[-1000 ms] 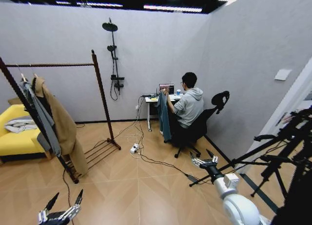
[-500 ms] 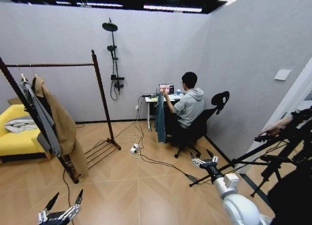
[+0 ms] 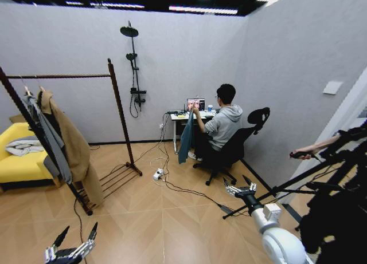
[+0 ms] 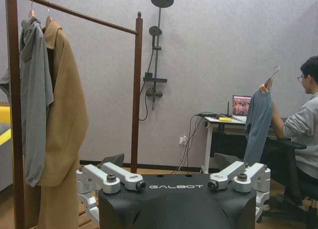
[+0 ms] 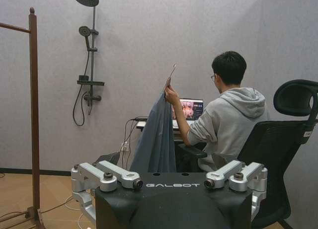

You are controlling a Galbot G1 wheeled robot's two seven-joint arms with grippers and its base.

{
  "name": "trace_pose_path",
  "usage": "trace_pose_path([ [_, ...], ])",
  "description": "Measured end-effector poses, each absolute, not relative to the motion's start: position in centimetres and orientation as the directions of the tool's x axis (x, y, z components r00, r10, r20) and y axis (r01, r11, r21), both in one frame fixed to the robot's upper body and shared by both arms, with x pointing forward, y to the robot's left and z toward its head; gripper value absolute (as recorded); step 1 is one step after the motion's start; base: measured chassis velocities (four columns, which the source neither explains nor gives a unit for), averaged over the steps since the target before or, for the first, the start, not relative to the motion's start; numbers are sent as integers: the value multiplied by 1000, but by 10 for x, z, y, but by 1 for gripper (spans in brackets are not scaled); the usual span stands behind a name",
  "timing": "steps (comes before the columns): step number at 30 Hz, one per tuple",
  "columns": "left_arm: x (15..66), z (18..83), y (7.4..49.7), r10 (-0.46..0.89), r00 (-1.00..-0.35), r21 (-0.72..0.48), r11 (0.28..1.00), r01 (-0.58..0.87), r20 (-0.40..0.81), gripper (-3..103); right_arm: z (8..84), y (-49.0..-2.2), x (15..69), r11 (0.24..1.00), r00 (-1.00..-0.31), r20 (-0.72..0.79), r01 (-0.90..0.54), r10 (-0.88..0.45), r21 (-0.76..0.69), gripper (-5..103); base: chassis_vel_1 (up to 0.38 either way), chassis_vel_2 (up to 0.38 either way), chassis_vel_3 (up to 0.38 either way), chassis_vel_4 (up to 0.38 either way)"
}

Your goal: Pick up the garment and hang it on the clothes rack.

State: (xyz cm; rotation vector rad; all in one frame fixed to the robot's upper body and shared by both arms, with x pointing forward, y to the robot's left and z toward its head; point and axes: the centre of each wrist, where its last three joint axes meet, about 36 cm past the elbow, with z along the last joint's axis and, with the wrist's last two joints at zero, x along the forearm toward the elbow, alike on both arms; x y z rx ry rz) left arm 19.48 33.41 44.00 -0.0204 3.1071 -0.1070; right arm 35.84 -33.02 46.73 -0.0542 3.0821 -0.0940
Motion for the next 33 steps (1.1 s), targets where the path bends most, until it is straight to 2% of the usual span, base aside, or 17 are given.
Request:
trace_pose_path([
  [21, 195, 440, 334, -14, -999, -69, 998, -12, -32, 100, 466, -328, 357, 998, -998, -51, -28, -31, -61, 100, 0, 0, 0, 0],
  [33, 195, 440, 334, -14, -999, -69, 998, -12, -32, 100, 456, -274, 327, 998, -998, 20, 63, 63, 2, 100, 0, 0, 0, 0],
])
